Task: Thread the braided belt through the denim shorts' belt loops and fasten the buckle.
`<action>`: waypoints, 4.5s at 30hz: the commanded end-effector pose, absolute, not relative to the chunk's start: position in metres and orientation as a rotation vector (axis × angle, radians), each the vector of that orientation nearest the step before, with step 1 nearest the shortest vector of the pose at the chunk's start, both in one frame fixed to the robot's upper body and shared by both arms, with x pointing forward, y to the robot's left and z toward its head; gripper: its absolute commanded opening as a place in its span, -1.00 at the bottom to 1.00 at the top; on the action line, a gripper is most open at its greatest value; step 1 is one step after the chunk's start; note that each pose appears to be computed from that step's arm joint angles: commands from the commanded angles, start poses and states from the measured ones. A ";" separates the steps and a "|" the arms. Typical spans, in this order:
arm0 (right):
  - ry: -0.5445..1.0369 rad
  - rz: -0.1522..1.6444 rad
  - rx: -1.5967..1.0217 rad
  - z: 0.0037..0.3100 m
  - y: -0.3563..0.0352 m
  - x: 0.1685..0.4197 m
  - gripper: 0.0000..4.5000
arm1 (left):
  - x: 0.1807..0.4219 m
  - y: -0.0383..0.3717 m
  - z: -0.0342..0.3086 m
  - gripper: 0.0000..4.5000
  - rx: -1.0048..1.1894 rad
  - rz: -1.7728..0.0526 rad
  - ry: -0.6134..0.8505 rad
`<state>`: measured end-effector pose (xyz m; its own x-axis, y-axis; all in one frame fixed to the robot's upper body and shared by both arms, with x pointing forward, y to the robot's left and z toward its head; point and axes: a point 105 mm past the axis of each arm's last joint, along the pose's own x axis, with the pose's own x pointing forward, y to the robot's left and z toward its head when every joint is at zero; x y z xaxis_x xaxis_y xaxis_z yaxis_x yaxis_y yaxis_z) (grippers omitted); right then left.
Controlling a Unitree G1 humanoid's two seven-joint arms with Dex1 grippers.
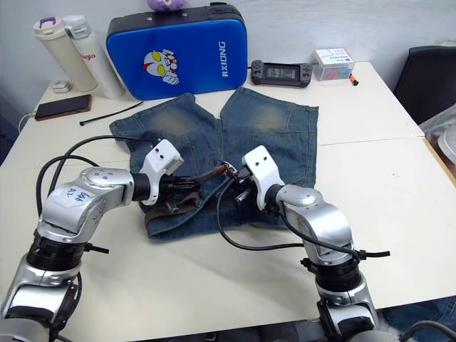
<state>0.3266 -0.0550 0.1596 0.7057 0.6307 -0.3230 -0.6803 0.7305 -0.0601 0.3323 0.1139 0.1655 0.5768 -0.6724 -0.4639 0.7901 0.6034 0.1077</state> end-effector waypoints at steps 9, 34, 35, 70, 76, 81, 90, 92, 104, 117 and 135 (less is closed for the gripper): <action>0.250 0.862 -0.243 0.169 -0.039 0.308 -0.99 | 0.339 0.084 0.182 -1.00 0.321 -0.892 0.286; 0.155 1.158 -0.599 0.198 -0.072 0.288 0.70 | 0.345 0.050 0.173 -1.00 0.392 -0.956 0.259; 0.146 1.170 -0.618 0.204 -0.078 0.287 0.91 | 0.345 0.051 0.173 -1.00 0.395 -0.956 0.259; -0.150 1.085 -1.187 0.223 -0.101 0.350 -1.00 | 0.320 0.076 0.198 0.36 0.359 -1.067 0.239; -0.213 1.026 -1.287 0.240 -0.123 0.349 -1.00 | 0.321 0.104 0.201 0.98 0.363 -1.022 0.285; -0.247 0.926 -1.353 0.256 -0.143 0.355 -1.00 | 0.322 0.103 0.200 0.98 0.365 -1.027 0.286; -0.207 0.868 -1.354 0.269 -0.159 0.360 -1.00 | 0.331 0.082 0.220 0.98 0.289 -1.019 0.188; -0.203 0.890 -1.305 0.270 -0.150 0.359 -1.00 | 0.332 0.070 0.223 0.98 0.273 -1.032 0.166; -0.166 0.956 -1.183 0.264 -0.127 0.352 -1.00 | 0.334 0.012 0.225 0.22 0.201 -1.067 0.149; -0.084 1.057 -0.892 0.260 -0.126 0.335 -0.26 | 0.341 0.024 0.226 -1.00 0.133 -1.022 0.168; 0.126 1.165 -0.148 0.219 -0.102 0.308 -0.14 | 0.346 0.081 0.203 -1.00 -0.715 -0.758 0.387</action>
